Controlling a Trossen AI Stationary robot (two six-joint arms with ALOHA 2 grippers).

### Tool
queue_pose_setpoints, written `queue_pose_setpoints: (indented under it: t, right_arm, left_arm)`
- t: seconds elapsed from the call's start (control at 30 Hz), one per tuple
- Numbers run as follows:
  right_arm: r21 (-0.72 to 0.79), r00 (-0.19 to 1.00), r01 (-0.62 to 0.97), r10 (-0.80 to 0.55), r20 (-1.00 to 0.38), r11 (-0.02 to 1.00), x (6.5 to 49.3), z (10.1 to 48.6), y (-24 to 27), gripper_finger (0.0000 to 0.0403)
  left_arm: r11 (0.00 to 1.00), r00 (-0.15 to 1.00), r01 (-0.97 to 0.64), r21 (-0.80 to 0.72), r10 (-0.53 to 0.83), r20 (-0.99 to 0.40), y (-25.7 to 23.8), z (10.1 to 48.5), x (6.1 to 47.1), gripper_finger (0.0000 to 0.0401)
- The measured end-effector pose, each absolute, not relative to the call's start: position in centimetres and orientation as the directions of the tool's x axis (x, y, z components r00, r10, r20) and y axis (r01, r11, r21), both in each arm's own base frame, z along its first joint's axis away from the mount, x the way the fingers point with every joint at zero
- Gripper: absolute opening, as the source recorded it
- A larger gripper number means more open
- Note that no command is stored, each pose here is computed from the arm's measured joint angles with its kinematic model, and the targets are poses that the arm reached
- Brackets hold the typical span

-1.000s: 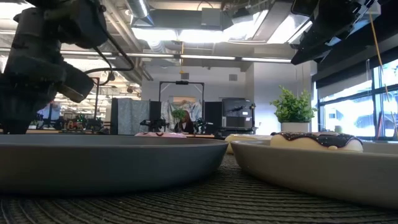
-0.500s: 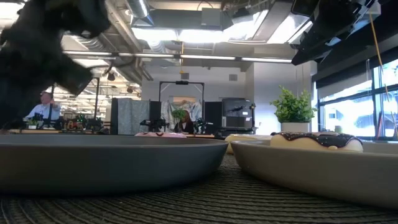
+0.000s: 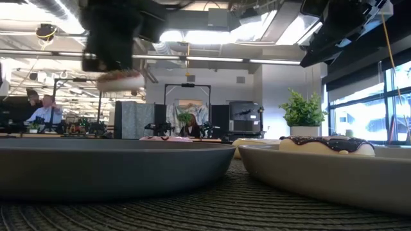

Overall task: Pick & Place donuts
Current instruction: Put the small brown donut on the black plate

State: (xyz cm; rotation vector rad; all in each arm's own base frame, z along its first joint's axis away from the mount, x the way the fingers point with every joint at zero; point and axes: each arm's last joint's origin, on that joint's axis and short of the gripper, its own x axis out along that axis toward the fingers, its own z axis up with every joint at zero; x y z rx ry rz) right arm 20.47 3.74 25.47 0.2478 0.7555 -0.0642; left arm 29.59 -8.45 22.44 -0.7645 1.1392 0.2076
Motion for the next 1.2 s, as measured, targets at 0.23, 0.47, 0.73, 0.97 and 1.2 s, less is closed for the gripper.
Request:
queue_pose_setpoints:
  t: [0.23,0.47,0.73,0.97,1.2]
  right_arm:
    - [0.199,0.728,0.146,0.031,-0.685,0.969,20.5,25.5,3.7,0.0183]
    - [0.199,0.727,0.147,0.031,-0.686,0.969,20.5,25.5,3.7,0.0183]
    - [0.199,0.726,0.147,0.031,-0.687,0.969,20.5,25.5,3.7,0.0183]
    - [0.197,0.723,0.148,0.030,-0.690,0.969,20.4,25.4,3.7,0.0183]
    - [0.195,0.721,0.148,0.029,-0.693,0.969,20.4,25.4,3.7,0.0183]
  left_arm:
    - [0.780,0.353,-0.476,-0.406,-0.253,-0.901,-9.5,20.0,33.3,0.0002]
    - [0.778,0.308,-0.507,-0.372,-0.239,-0.921,-9.6,18.5,33.8,0.0004]
    - [0.777,0.289,-0.519,-0.356,-0.232,-0.929,-9.7,18.1,33.8,0.0007]
    - [0.773,0.269,-0.530,-0.348,-0.236,-0.934,-9.8,17.5,33.9,0.0007]
    - [0.764,0.267,-0.547,-0.342,-0.228,-0.936,-9.7,17.4,33.9,0.0008]
